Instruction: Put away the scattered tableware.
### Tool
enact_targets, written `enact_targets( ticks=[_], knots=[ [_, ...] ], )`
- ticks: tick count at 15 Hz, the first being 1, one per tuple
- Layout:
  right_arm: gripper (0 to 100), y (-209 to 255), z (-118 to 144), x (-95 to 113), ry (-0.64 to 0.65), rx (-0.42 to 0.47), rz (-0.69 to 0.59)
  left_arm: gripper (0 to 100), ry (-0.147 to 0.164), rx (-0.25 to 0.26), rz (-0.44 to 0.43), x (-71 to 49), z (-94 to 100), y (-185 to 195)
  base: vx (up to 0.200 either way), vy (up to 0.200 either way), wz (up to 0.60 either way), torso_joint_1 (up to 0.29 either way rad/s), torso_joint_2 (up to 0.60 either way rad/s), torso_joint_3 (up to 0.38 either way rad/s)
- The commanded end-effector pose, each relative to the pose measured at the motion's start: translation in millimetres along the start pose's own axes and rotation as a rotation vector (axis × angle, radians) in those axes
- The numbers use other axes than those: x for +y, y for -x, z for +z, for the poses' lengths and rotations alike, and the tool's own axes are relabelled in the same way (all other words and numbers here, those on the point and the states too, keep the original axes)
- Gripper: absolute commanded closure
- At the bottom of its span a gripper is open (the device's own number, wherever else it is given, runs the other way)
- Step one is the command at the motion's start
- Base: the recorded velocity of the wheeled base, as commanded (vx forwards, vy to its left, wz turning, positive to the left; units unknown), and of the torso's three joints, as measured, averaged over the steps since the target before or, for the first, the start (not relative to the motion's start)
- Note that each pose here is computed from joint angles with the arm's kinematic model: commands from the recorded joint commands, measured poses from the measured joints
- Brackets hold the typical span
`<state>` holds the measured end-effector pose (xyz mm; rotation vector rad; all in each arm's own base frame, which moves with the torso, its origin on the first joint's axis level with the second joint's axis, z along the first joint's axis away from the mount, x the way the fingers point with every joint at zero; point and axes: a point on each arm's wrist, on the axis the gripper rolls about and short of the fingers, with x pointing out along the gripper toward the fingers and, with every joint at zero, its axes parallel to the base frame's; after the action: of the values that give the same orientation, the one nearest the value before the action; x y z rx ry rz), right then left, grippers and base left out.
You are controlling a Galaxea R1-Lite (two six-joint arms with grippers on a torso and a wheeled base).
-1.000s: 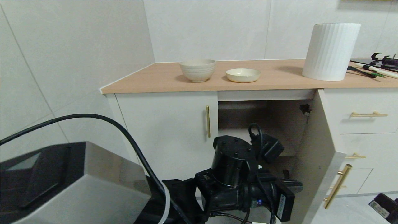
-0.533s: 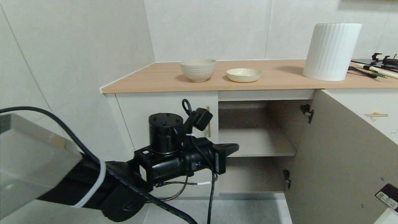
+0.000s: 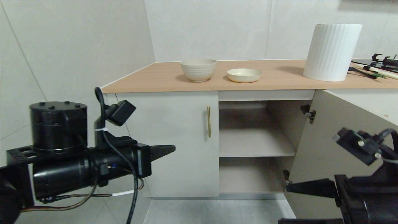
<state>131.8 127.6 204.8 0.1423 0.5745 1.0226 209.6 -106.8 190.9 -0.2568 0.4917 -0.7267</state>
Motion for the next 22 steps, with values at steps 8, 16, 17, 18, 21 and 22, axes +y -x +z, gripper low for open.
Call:
enact_targets(
  ticks=[8,16,17,18,21,22],
  knots=[
    [0,-15.7,81.3,-25.6,0.019,-0.072,-0.476,0,0.013,-0.127,0.079,-4.1,15.8,65.1,0.0,0.0,0.0,0.0,0.0,0.0],
    [0,5.2,97.3,-9.2,-0.139,-0.166,-0.577,0,-0.101,-0.257,0.032,-20.1,26.8,77.5,0.0,0.0,0.0,0.0,0.0,0.0],
    [0,6.9,96.6,-6.0,-0.132,-0.172,-0.578,0,-0.099,-0.25,0.032,-19.3,27.1,75.6,0.0,0.0,0.0,0.0,0.0,0.0],
    [0,7.2,96.2,-4.7,-0.129,-0.174,-0.583,0,-0.096,-0.243,0.034,-18.3,27.0,73.6,0.2,0.0,0.0,-0.002,0.0,0.012],
    [0,7.7,96.0,-4.8,-0.129,-0.178,-0.595,0,-0.089,-0.232,0.037,-17.0,26.7,71.2,0.2,0.0,0.0,0.004,0.0,-0.002],
    [0,7.2,93.9,-5.3,-0.128,-0.169,-0.589,0,-0.089,-0.23,0.037,-16.9,26.5,71.2,0.2,0.0,0.0,0.007,0.01,0.012]
  ],
)
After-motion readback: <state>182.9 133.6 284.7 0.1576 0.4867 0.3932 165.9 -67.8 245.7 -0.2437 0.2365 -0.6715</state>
